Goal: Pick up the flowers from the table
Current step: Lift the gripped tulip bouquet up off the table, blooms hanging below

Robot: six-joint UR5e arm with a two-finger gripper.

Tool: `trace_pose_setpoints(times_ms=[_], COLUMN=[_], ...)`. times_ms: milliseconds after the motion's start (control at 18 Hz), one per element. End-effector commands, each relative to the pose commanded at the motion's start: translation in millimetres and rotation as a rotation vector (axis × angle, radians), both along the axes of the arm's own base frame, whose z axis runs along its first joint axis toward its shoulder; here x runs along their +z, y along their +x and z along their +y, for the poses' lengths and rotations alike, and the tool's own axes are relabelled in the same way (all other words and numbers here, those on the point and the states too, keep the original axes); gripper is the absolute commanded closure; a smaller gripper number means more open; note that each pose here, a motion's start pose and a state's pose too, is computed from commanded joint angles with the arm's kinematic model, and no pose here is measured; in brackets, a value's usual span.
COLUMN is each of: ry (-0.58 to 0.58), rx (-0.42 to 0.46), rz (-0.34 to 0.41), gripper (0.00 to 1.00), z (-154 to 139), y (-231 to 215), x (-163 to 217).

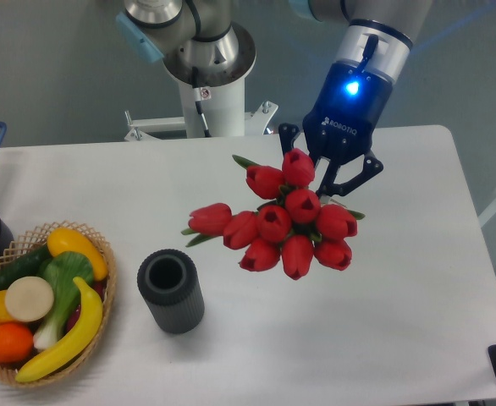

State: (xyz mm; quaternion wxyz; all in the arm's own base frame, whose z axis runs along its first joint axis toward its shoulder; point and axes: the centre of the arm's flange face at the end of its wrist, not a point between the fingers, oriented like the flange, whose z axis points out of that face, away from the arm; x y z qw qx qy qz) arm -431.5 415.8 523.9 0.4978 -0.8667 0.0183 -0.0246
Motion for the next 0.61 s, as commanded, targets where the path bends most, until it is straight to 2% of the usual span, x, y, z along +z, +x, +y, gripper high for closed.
trace_pose_setpoints(times_ms=[611], ry=[0.016], rx=[0.002], rz=[-0.024], gripper=[0.80], z=[-0.2], y=[3.5], x=[2.7])
